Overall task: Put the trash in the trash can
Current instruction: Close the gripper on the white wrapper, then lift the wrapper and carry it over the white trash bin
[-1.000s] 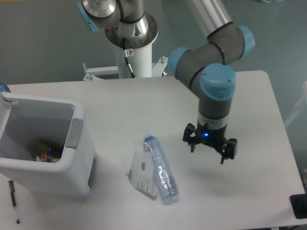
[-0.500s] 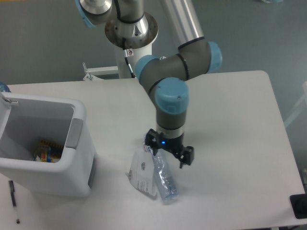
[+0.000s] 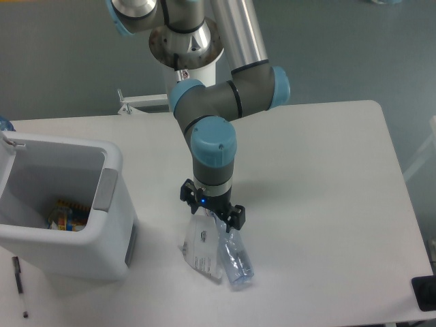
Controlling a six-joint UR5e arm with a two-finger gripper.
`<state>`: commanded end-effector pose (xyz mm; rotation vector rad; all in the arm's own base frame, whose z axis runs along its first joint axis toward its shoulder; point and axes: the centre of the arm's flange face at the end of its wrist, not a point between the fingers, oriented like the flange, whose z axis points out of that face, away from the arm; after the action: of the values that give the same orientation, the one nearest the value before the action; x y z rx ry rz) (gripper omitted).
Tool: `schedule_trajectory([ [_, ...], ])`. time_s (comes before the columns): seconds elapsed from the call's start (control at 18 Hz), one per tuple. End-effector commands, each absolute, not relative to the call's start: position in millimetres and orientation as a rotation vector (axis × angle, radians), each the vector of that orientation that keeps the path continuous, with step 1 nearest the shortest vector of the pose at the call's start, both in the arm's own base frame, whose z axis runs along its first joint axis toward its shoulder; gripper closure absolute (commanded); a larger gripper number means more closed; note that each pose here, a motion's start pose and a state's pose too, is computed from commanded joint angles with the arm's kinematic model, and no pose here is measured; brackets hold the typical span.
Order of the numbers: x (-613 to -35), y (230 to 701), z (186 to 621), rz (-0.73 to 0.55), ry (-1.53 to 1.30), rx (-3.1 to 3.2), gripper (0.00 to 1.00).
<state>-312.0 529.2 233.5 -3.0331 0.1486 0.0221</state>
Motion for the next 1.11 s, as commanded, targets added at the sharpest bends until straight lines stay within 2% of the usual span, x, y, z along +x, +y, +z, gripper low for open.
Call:
schedule_trajectory([
  [0.06,-311.9,529.3,233.5,0.020,0.135,-3.033,0.61],
  [0.11,-313.1,530.8,236.1,0.024,0.119,-3.028,0.71],
  [0.28,-315.8,536.3,242.5,0.035,0.061,-3.019,0.86],
  [0.39,-316.5,538.2,245.5,0.039,0.031,-3.017,1.00],
  [0.78,-323.6,538.0,259.7,0.049,0.010,-2.993,1.00],
  [1.11,-347.1,533.3,290.1,-0.090,-0.057,-2.927,1.00],
])
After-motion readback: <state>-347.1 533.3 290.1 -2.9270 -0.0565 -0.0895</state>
